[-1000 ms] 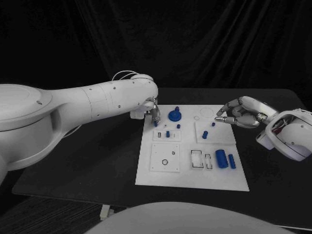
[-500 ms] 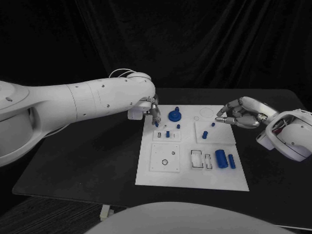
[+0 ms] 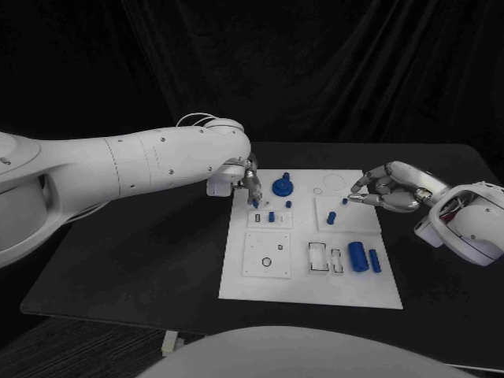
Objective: Assemble the parts on the task board
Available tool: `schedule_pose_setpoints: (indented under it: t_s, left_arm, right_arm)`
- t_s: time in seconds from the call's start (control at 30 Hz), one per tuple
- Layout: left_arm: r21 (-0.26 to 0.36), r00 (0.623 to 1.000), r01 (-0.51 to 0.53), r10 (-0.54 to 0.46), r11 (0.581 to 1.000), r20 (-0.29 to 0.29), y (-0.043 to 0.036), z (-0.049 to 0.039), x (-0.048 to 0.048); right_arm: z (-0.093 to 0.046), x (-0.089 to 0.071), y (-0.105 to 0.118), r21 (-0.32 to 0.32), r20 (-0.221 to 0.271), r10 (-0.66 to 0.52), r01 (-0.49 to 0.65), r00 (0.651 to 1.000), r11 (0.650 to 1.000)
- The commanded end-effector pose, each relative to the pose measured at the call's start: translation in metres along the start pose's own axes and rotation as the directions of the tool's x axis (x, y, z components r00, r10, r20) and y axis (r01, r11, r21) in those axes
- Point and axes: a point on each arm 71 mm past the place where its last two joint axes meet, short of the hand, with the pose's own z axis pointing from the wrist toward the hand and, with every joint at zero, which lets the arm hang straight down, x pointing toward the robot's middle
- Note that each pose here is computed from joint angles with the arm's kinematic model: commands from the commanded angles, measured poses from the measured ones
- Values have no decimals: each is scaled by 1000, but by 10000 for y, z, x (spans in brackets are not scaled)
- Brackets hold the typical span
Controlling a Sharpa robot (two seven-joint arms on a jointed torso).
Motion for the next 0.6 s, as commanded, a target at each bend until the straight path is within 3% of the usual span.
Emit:
schedule_pose_setpoints:
  t_s: [0.03, 0.27, 0.6]
  left_arm:
    - [-22, 1000, 12, -12, 1000, -10, -19, -6, 2]
    - [-18, 1000, 17, -17, 1000, 1, -23, -10, 26]
    - [-18, 1000, 26, -26, 1000, -1, 47, -9, 106]
  right_arm:
    - [-16, 2, -12, 12, 12, -1, 0, 1000, 1000]
    - [-30, -6, -16, 12, 23, -2, 1, 1000, 1000]
    - [-41, 3, 20, 4, 30, 1, -2, 1000, 1000]
